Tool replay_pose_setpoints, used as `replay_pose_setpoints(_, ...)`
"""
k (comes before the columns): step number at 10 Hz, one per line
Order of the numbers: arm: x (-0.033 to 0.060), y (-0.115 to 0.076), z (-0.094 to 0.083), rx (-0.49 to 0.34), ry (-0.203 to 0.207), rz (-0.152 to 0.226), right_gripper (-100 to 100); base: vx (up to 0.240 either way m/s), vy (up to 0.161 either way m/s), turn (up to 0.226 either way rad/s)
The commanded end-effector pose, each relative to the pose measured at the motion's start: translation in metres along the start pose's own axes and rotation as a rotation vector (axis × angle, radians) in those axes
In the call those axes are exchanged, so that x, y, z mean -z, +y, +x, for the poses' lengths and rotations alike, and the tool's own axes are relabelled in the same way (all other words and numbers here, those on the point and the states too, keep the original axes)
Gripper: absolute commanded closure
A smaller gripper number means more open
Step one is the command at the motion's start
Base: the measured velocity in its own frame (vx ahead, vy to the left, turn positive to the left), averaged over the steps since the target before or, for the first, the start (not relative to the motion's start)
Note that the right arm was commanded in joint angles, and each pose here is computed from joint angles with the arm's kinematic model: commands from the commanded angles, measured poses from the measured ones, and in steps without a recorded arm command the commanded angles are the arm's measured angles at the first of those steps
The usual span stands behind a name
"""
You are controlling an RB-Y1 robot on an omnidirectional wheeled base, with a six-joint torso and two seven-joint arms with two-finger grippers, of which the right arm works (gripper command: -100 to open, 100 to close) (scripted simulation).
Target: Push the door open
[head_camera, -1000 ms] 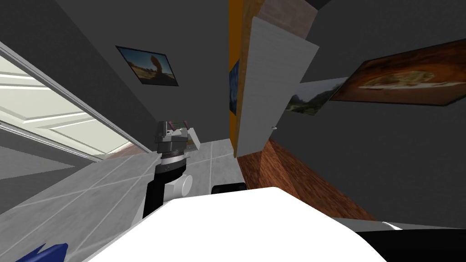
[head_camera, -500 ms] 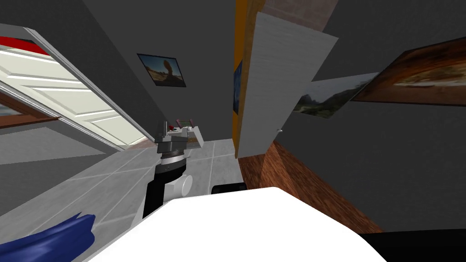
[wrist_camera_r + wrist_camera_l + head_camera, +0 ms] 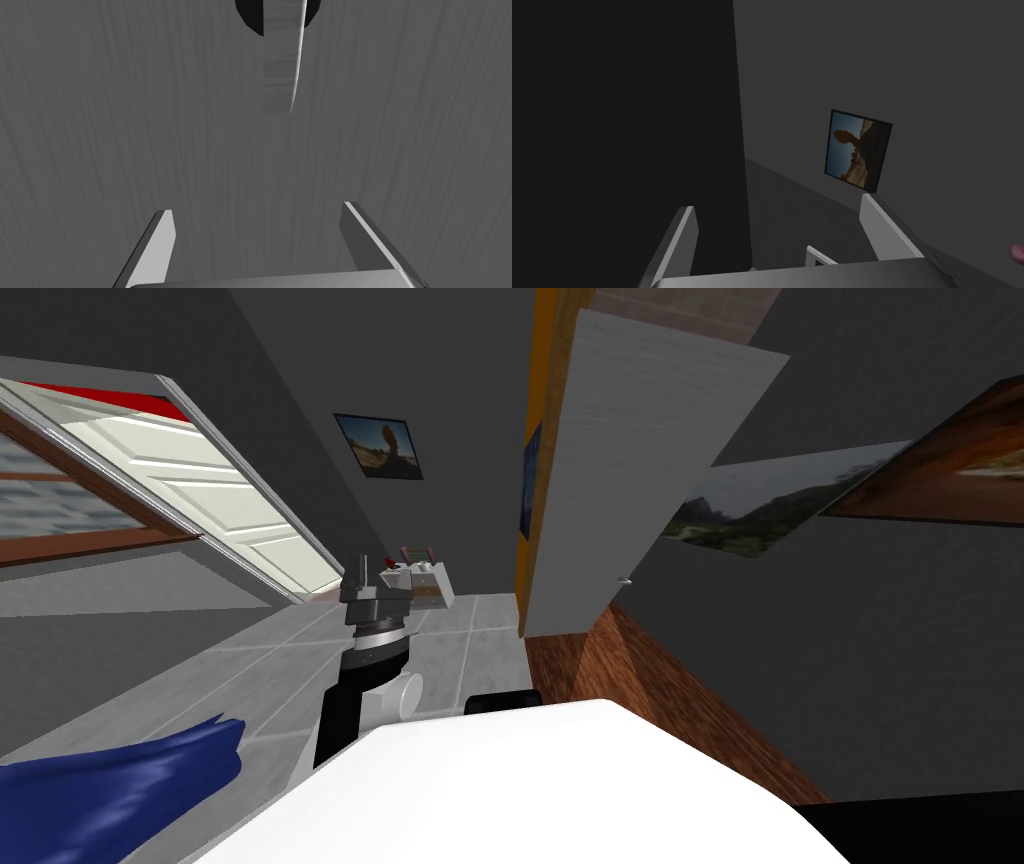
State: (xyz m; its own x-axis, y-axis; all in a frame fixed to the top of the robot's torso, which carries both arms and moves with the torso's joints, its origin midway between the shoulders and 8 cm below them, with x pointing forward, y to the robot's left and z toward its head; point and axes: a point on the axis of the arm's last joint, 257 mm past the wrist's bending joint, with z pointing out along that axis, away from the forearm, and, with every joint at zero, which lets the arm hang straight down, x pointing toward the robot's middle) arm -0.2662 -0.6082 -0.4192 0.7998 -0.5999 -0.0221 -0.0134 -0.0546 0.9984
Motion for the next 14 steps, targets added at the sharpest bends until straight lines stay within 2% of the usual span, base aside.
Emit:
replay_pose_setpoints(1,-0.0013,0.003,-0.008,-0.003,-0.014,-0.004,-100,-0.016,-0.113,0.035)
replay_pose_setpoints(2,-0.0048,0.006,-0.023,-0.006,-0.043,-0.011,-100,0.001,-0.117,0.156)
replay_pose_setpoints(3,-0.0048,0.006,-0.023,-0.006,-0.043,-0.011,-100,0.003,-0.091,0.118)
replay_pose_setpoints(4,-0.0085,0.010,-0.039,-0.010,-0.078,-0.018,-100,-0.014,-0.099,0.216)
replay_pose_setpoints(7,-0.0106,0.013,-0.050,-0.012,-0.099,-0.024,-100,-0.015,-0.097,0.110)
replay_pose_setpoints(8,-0.0133,0.017,-0.066,-0.016,-0.131,-0.031,-100,-0.019,-0.087,0.181)
replay_pose_setpoints(9,-0.0144,0.019,-0.073,-0.018,-0.146,-0.035,-100,-0.012,-0.121,0.220)
replay_pose_setpoints(10,-0.0144,0.019,-0.073,-0.018,-0.146,-0.035,-100,-0.006,-0.097,0.062)
replay_pose_setpoints(12,-0.0172,0.024,-0.095,-0.023,-0.190,-0.047,-100,-0.025,-0.123,0.197)
replay_pose_setpoints(13,-0.0174,0.023,-0.089,-0.022,-0.178,-0.044,-100,-0.007,-0.074,0.045)
replay_pose_setpoints(14,-0.0174,0.023,-0.089,-0.022,-0.178,-0.044,100,0.001,0.011,-0.036)
